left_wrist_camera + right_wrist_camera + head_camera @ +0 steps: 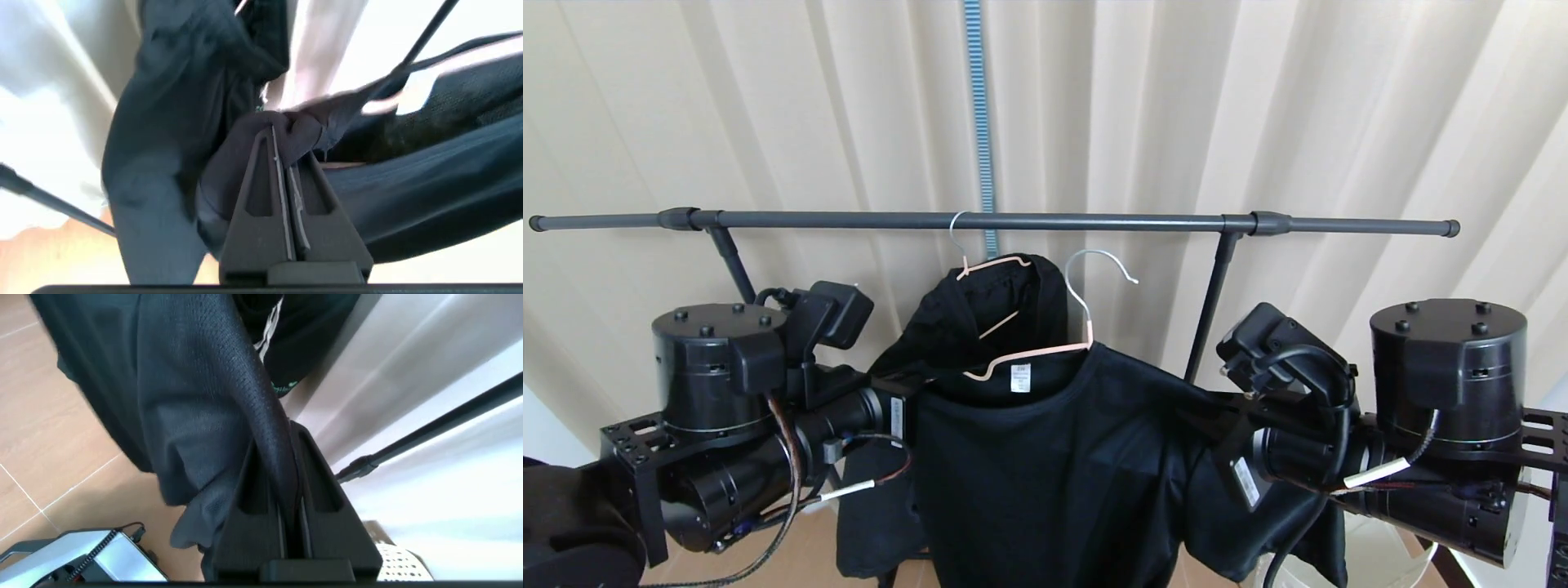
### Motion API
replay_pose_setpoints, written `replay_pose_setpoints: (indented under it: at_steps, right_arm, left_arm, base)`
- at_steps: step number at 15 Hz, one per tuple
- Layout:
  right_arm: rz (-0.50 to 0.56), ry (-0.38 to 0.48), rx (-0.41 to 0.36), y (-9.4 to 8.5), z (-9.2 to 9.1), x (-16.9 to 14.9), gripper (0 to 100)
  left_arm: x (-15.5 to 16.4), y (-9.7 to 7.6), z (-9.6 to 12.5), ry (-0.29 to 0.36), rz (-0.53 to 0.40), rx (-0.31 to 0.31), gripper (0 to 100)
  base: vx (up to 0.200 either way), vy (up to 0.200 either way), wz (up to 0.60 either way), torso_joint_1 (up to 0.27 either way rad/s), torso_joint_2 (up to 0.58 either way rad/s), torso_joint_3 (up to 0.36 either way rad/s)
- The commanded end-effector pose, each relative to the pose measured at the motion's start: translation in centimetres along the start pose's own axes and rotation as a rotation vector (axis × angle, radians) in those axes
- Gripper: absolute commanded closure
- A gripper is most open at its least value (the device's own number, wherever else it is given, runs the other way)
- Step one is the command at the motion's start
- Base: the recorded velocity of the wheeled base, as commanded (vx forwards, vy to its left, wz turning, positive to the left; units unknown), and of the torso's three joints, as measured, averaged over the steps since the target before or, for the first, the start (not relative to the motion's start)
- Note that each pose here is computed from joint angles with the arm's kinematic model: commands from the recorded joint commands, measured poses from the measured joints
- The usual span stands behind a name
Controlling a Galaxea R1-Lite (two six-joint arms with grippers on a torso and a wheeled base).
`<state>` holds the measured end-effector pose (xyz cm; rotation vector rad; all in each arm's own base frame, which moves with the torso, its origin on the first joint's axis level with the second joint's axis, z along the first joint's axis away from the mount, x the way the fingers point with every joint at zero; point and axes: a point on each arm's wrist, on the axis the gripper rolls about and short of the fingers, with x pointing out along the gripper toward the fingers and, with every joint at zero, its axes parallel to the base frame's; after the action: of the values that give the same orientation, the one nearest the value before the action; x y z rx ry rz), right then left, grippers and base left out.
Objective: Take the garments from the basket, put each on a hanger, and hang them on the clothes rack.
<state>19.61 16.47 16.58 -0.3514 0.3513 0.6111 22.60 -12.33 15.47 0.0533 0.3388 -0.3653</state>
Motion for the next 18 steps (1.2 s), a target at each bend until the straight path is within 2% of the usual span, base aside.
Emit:
replay_pose_setpoints:
  at_steps: [1, 4, 8, 9, 12, 16, 18]
  right_arm:
    - [0.000, -0.035, 0.002, -0.2, 0.4, -1.2, 100]
    - [0.010, -0.054, 0.000, 0.0, 0.5, -1.9, 100]
    - [0.059, -0.095, -0.001, 0.1, 0.8, -3.1, 100]
    - [0.061, -0.092, -0.002, 0.2, 0.7, -2.9, 100]
    - [0.083, -0.069, -0.011, 0.7, 0.4, -2.3, 100]
    - [0.198, -0.063, -0.025, 1.3, -0.5, -2.8, 100]
    - [0.204, -0.047, -0.026, 1.5, -0.6, -2.1, 100]
  left_arm:
    - [0.4, -0.3, 2.2, -0.017, -0.001, 0.021, 100]
    - [0.5, -0.7, 3.3, -0.002, 0.019, 0.069, 100]
    - [0.0, -1.4, 4.3, -0.036, 0.009, 0.100, 100]
    - [-0.8, -2.0, 4.7, -0.063, -0.020, 0.107, 100]
    - [-1.6, -3.1, 4.9, -0.080, -0.063, 0.122, 100]
    - [-1.8, -3.1, 4.9, -0.083, -0.062, 0.140, 100]
    - [-2.4, -3.3, 4.7, -0.087, -0.075, 0.143, 100]
  base:
    - [0.000, 0.000, 0.00, 0.000, 0.00, 0.000]
    - [0.000, 0.000, 0.00, 0.000, 0.00, 0.000]
    - [0.000, 0.000, 0.00, 0.000, 0.00, 0.000]
    - [0.000, 0.000, 0.00, 0.000, 0.00, 0.000]
    - [0.000, 0.000, 0.00, 0.000, 0.00, 0.000]
    - [0.000, 0.000, 0.00, 0.000, 0.00, 0.000]
    - [0.000, 0.000, 0.00, 0.000, 0.00, 0.000]
